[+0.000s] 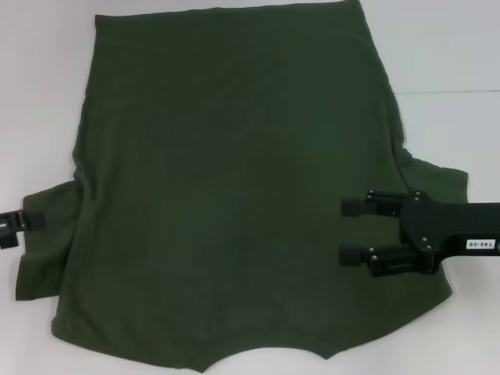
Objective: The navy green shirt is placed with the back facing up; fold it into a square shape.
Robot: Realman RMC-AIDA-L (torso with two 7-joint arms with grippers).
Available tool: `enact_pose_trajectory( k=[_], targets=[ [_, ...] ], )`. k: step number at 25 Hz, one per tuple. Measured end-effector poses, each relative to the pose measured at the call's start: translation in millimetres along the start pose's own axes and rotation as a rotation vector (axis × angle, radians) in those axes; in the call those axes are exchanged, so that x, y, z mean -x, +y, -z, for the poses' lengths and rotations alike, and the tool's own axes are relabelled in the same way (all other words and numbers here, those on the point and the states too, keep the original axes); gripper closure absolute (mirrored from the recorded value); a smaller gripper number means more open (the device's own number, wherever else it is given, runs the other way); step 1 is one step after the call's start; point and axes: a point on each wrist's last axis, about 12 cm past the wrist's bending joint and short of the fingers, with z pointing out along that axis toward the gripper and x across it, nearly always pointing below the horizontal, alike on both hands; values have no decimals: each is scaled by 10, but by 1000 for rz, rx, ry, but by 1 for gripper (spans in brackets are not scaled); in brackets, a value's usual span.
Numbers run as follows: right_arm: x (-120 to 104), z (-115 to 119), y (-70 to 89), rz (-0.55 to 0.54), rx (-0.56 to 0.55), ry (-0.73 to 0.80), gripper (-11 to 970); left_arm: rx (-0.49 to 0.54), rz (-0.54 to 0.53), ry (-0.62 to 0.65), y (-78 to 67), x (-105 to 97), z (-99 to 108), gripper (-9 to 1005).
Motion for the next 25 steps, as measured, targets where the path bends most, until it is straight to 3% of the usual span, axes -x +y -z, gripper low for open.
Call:
enact_pose_trajectory(
  k=[16, 25],
  targets=[
    [13, -13, -2, 3, 6, 1, 13, 158, 39, 3, 235, -51, -137, 104],
    [14, -29, -2, 1, 10, 2, 13, 154, 51, 52, 255, -134, -284, 112]
  ],
)
